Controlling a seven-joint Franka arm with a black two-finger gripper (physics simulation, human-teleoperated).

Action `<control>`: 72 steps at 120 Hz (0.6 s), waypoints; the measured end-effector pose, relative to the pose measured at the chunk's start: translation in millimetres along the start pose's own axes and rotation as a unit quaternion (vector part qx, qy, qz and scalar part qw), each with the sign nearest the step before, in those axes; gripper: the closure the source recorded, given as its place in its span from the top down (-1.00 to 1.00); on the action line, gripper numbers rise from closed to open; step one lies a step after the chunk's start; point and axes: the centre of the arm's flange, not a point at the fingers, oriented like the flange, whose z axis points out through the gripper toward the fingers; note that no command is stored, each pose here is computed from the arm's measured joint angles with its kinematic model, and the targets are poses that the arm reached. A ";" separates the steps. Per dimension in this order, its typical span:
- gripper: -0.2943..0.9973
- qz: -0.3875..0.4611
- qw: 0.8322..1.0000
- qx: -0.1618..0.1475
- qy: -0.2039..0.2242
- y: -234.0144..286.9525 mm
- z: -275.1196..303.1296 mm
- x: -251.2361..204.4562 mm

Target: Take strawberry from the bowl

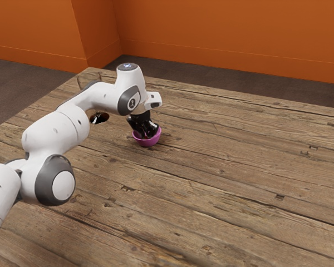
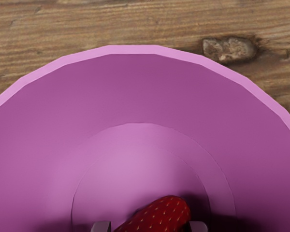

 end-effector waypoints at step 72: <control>-0.45 0.084 0.996 0.012 0.026 159.5 -39.3 11.0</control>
